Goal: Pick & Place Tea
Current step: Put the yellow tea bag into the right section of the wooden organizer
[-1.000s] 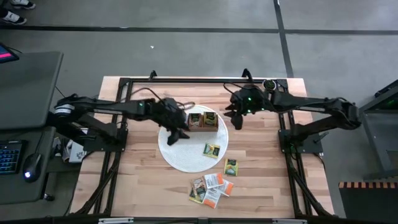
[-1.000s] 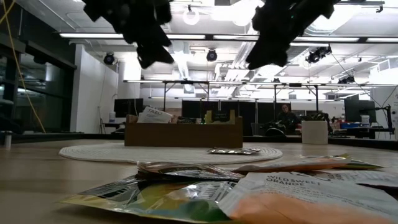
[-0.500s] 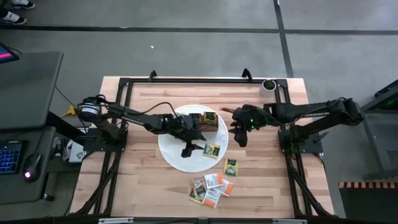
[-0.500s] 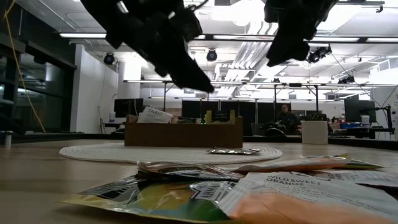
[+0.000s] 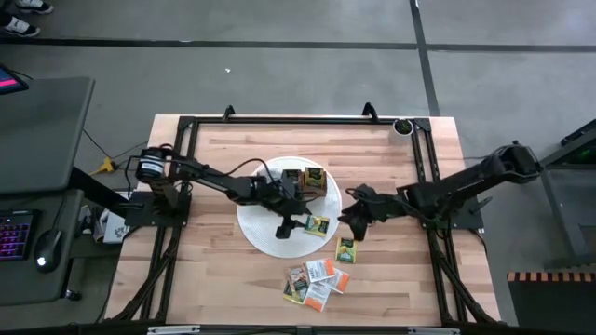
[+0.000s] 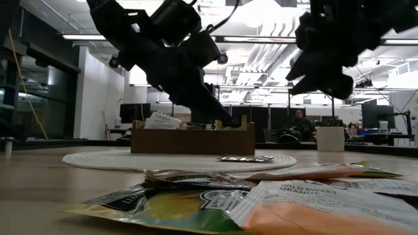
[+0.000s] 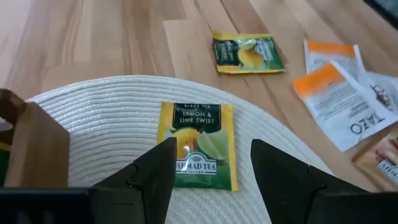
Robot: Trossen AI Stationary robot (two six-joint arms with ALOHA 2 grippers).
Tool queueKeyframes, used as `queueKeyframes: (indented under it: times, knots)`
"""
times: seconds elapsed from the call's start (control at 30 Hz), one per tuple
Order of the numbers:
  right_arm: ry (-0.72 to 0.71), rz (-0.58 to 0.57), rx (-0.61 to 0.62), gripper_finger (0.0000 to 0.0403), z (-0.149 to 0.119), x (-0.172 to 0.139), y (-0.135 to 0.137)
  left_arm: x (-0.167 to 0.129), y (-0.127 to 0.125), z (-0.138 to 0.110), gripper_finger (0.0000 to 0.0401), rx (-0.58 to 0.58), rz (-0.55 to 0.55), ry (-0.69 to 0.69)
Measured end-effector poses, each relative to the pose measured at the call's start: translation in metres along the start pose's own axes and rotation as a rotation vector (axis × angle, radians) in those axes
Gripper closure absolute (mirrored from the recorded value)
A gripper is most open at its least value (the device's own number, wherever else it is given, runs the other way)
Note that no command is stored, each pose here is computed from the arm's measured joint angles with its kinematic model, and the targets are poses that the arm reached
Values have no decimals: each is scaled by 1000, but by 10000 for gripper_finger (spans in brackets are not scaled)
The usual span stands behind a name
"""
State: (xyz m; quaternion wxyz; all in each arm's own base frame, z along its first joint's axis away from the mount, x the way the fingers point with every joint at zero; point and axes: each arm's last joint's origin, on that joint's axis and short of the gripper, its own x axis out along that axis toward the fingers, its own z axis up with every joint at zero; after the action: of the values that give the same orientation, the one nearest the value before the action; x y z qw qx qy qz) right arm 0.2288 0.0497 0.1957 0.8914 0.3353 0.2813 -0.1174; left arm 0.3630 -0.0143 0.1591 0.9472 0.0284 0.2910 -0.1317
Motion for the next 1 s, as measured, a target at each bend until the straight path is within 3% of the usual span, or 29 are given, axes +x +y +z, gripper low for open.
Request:
queueKeyframes:
  times: [0.33, 1.0]
  knots:
    - [-50, 30, 54, 258, -14, -1, 4, 17, -7, -9, 197, 100, -6, -9]
    - [-71, 26, 80, 258, -13, -1, 4, 22, -3, -14, 197, 97, 85, 15]
